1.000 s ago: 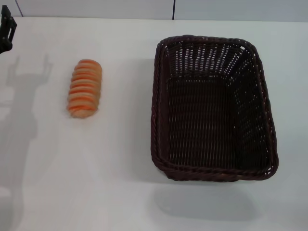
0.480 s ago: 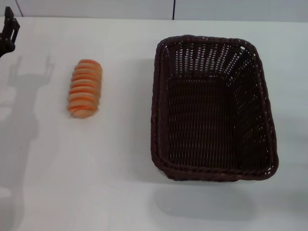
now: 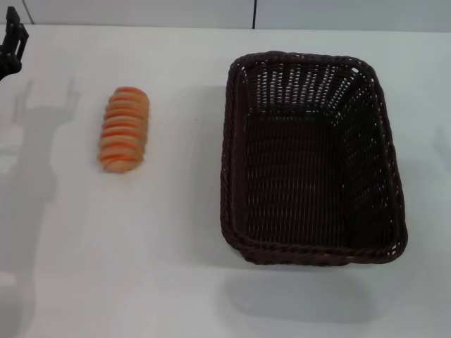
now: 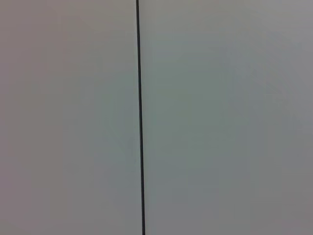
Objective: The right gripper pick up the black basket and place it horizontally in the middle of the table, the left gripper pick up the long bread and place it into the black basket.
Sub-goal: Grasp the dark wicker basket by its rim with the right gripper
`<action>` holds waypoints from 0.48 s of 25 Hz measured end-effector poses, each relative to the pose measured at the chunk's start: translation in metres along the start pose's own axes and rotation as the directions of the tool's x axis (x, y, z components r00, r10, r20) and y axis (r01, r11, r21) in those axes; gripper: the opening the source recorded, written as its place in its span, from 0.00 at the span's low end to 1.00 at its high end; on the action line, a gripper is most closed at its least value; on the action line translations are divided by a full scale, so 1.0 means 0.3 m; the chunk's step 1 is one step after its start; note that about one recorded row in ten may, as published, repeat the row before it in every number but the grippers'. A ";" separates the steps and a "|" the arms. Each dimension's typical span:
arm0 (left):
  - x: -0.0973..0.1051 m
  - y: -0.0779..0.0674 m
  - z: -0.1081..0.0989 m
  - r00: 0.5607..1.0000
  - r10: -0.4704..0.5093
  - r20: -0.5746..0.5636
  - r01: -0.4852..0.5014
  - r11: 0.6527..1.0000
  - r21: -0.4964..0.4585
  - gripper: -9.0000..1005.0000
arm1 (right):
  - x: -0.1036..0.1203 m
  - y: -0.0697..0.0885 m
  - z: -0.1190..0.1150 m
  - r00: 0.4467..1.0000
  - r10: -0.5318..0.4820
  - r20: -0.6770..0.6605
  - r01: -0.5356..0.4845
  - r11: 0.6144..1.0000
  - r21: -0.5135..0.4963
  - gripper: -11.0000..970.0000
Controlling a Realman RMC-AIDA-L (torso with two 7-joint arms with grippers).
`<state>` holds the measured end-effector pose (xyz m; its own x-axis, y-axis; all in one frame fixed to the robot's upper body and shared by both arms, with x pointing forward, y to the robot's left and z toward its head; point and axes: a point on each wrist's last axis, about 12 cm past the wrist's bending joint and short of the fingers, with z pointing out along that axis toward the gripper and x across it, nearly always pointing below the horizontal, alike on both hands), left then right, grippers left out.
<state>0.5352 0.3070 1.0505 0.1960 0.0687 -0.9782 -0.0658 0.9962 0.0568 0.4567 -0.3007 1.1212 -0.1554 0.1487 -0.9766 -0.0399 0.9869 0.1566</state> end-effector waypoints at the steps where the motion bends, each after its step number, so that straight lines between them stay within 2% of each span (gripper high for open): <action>1: 0.000 0.000 0.000 1.000 0.000 0.000 0.000 1.000 0.000 0.78 | -0.019 0.016 0.008 0.999 -0.014 -0.043 0.013 1.000 -0.016 0.85; 8: 0.001 0.007 0.000 1.000 0.000 -0.002 0.000 1.000 -0.008 0.78 | -0.121 0.093 0.023 0.965 -0.106 -0.241 0.085 0.992 -0.096 0.85; 12: 0.001 0.008 0.001 1.000 -0.002 -0.002 0.002 1.000 -0.009 0.78 | -0.146 0.120 0.020 0.953 -0.138 -0.269 0.101 0.984 -0.146 0.85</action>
<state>0.5354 0.3093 1.0506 0.1944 0.0666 -0.9787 -0.0746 0.9958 0.0529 0.4681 -0.2713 1.1687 -0.4084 -0.0117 -0.9127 -0.1994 0.9769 0.0767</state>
